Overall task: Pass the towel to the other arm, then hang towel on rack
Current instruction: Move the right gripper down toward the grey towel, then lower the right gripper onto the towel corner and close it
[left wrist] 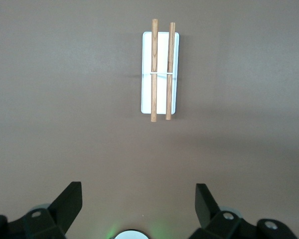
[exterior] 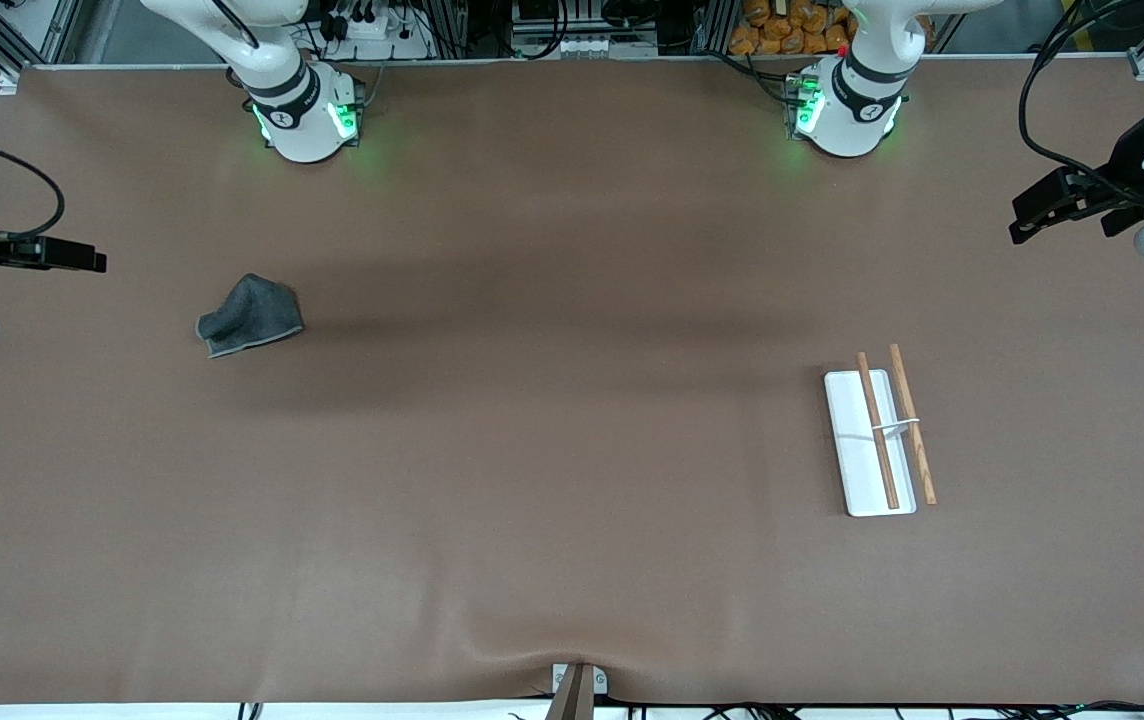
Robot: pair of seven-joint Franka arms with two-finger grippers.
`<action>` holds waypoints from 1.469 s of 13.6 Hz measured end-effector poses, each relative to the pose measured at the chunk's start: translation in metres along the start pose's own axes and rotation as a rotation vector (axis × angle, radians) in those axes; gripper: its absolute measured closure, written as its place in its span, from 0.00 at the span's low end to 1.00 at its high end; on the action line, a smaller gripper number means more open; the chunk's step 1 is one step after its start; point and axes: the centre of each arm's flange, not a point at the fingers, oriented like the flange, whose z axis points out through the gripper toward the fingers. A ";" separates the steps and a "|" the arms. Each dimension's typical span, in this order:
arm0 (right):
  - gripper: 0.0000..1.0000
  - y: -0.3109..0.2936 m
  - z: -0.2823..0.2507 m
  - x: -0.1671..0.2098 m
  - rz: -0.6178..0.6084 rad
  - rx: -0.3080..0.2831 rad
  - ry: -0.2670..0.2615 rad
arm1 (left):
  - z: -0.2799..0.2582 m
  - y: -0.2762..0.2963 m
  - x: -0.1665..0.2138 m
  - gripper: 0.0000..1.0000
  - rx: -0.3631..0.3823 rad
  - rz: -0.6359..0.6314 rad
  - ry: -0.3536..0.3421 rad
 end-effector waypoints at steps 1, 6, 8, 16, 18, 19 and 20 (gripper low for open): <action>0.00 0.003 0.007 0.002 0.003 0.002 -0.005 | 0.001 0.000 0.000 0.00 0.000 0.000 -0.001; 0.00 0.003 0.051 0.018 0.003 0.002 0.005 | 0.001 0.000 0.001 0.00 0.000 0.000 -0.002; 0.00 0.010 0.075 0.024 0.015 0.005 0.017 | 0.002 0.000 0.001 0.00 0.000 0.000 -0.004; 0.00 0.054 0.179 0.036 0.068 0.029 0.061 | 0.007 0.000 0.005 0.00 0.001 -0.001 -0.014; 0.02 0.057 0.217 0.037 0.077 0.030 0.103 | 0.008 -0.001 0.005 0.00 0.001 -0.002 -0.015; 0.06 0.056 0.233 0.038 0.079 0.029 0.132 | 0.009 -0.001 0.006 0.00 0.001 -0.002 -0.016; 0.07 0.056 0.249 0.039 0.079 0.027 0.153 | 0.009 -0.001 0.006 0.00 0.001 -0.002 -0.017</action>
